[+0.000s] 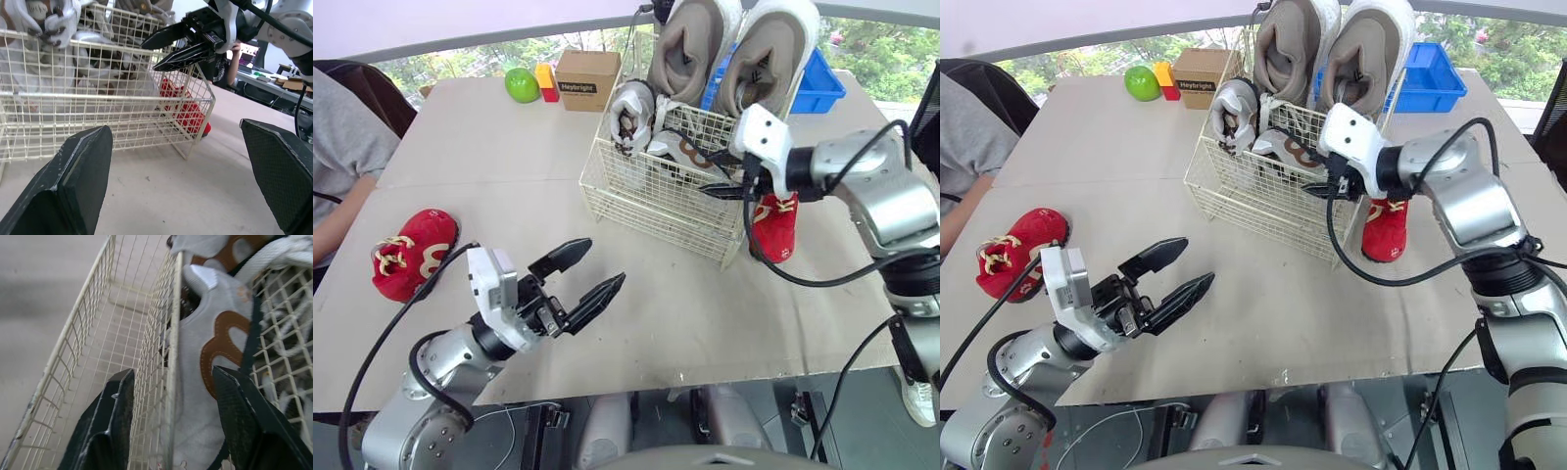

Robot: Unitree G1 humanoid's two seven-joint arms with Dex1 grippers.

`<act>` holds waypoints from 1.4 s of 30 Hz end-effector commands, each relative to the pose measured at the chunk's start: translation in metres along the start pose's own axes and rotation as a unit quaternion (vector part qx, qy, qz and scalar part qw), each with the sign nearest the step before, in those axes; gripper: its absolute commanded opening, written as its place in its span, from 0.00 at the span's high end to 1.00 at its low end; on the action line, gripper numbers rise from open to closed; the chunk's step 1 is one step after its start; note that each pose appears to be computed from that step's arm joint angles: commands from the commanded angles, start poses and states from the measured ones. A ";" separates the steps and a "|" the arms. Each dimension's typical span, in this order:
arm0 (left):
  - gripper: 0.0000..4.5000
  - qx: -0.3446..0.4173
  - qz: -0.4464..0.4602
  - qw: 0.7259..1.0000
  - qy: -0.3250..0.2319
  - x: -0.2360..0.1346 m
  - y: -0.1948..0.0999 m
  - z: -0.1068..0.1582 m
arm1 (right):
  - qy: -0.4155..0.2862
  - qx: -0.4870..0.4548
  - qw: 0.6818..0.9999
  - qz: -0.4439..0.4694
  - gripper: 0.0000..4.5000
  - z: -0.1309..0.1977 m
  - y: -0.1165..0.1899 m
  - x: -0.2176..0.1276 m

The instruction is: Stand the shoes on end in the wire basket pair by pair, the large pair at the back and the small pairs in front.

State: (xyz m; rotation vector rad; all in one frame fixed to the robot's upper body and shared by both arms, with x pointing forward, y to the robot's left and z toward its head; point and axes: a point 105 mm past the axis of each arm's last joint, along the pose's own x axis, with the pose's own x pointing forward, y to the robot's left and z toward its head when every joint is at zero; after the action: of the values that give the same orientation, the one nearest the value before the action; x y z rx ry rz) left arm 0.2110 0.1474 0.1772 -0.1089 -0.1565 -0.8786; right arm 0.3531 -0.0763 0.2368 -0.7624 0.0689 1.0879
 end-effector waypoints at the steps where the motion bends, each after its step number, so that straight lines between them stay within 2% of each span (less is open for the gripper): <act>1: 0.00 0.010 -0.013 1.000 -0.010 0.001 -0.004 0.006 | 0.033 -0.037 0.999 0.007 0.76 -0.012 -0.007 0.003; 3: 0.00 0.010 -0.010 1.000 -0.010 0.001 -0.004 0.007 | 0.022 -0.060 0.998 0.023 0.99 -0.008 -0.009 0.002; 6: 0.00 0.010 -0.009 1.000 -0.011 0.000 -0.007 0.008 | -0.002 -0.141 0.988 0.063 0.99 -0.005 -0.008 -0.004; 9: 0.00 0.011 -0.007 1.000 -0.010 -0.001 -0.008 0.008 | -0.056 -0.175 0.978 0.104 0.99 0.004 -0.004 -0.006; 14: 0.00 0.014 -0.005 1.000 -0.009 -0.001 -0.012 0.010 | -0.056 -0.214 0.968 0.117 0.99 0.003 -0.013 -0.008; 16: 0.00 0.014 -0.001 1.000 -0.009 -0.002 -0.012 0.011 | -0.075 -0.180 0.974 0.114 0.99 0.010 -0.015 -0.007; 20: 0.00 0.015 0.002 1.000 -0.010 -0.001 -0.013 0.011 | -0.060 -0.165 0.979 0.107 0.99 0.003 -0.019 -0.011; 21: 0.00 0.015 0.003 1.000 -0.010 -0.001 -0.013 0.012 | -0.059 -0.158 0.980 0.106 0.85 0.002 -0.020 -0.015; 22: 0.00 0.015 0.003 1.000 -0.011 0.000 -0.013 0.012 | -0.060 -0.157 0.982 0.088 0.79 0.004 -0.024 -0.018; 23: 0.00 0.015 0.003 1.000 -0.011 0.000 -0.013 0.012 | -0.061 -0.154 0.984 0.063 0.67 0.006 -0.030 -0.021; 26: 0.00 0.015 0.005 1.000 -0.011 0.000 -0.012 0.012 | -0.053 -0.101 0.989 0.092 0.44 0.010 -0.025 -0.041; 29: 0.00 0.014 0.003 1.000 -0.012 0.001 -0.012 0.011 | -0.083 -0.048 0.994 0.059 0.44 0.030 -0.028 -0.047; 33: 0.00 0.013 0.000 1.000 -0.012 0.000 -0.011 0.011 | -0.108 -0.002 0.994 -0.017 0.44 0.056 -0.035 -0.029; 42: 0.00 0.016 -0.003 1.000 -0.011 0.000 -0.010 0.012 | -0.075 -0.020 0.996 -0.036 0.44 0.059 -0.028 0.003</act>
State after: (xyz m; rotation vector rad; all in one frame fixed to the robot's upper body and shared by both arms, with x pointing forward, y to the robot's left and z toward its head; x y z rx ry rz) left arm 0.2056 0.1438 0.1819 -0.1012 -0.1579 -0.8710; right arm 0.3620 -0.0486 0.2768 -0.6665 -0.0464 1.0944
